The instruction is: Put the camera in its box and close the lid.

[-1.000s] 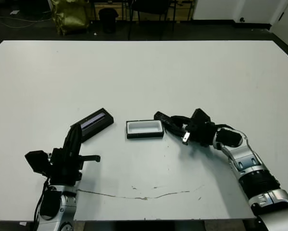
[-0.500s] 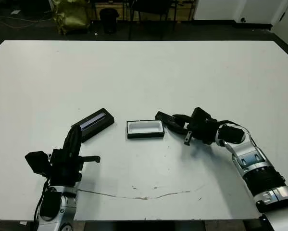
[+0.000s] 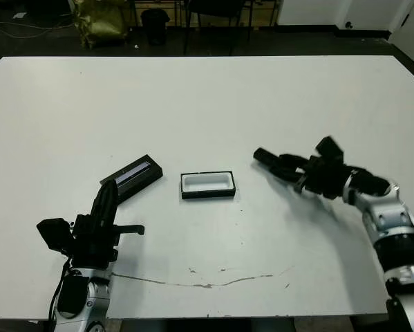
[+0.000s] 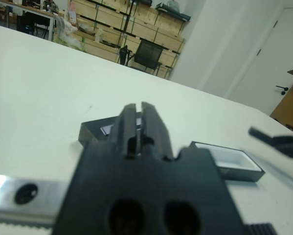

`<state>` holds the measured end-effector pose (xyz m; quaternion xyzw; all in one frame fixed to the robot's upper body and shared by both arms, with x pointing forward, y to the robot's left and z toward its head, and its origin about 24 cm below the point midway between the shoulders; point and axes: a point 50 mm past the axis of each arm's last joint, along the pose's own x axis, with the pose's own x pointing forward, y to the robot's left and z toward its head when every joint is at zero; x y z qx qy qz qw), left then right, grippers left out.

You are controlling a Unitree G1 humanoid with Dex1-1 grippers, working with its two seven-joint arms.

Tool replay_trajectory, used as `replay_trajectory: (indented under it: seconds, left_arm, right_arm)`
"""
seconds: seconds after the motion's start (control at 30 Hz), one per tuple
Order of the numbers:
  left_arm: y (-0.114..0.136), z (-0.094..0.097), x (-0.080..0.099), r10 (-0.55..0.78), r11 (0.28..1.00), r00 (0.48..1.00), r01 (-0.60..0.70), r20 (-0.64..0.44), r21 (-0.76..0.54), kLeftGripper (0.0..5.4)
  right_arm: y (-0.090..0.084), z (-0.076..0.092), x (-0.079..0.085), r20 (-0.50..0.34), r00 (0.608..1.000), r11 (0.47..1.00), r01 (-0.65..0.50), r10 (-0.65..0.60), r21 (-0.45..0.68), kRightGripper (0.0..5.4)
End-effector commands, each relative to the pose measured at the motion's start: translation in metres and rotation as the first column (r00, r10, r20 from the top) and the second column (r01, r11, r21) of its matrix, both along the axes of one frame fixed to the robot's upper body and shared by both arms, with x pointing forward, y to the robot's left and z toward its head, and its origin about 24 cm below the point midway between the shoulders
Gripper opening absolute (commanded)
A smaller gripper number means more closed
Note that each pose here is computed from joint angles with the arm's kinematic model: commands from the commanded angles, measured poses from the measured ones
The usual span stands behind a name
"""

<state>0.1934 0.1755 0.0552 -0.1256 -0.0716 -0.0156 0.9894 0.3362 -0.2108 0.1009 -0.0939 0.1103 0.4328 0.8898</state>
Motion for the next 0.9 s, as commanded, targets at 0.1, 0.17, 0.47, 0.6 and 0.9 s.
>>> replay_trajectory:
  seconds: [0.1,0.17,0.47,0.6,0.9]
  left_arm:
    - [0.001,-0.005,-0.002,0.006,1.000,0.999,-0.005,-0.039,0.007,0.00]
    - [0.001,-0.005,-0.001,0.003,1.000,0.999,-0.003,-0.036,0.009,0.00]
    - [0.000,-0.004,-0.001,0.002,1.000,0.999,-0.002,-0.044,-0.004,0.00]
    - [-0.001,-0.003,-0.001,0.004,1.000,0.999,-0.004,-0.037,0.013,0.00]
    - [-0.001,-0.003,-0.001,0.011,1.000,0.999,-0.010,-0.045,0.011,0.00]
  right_arm:
    - [0.025,0.019,0.004,0.004,0.984,0.982,-0.177,0.178,0.060,0.64]
    - [0.037,0.023,0.004,-0.024,0.971,0.970,-0.238,0.240,0.058,0.64]
    - [0.088,0.031,0.003,-0.119,0.868,0.868,-0.492,0.482,-0.067,0.64]
    - [0.099,0.024,0.002,-0.170,0.850,0.851,-0.517,0.499,-0.089,0.64]
    - [0.107,0.012,0.003,-0.194,0.832,0.829,-0.546,0.519,-0.124,0.64]
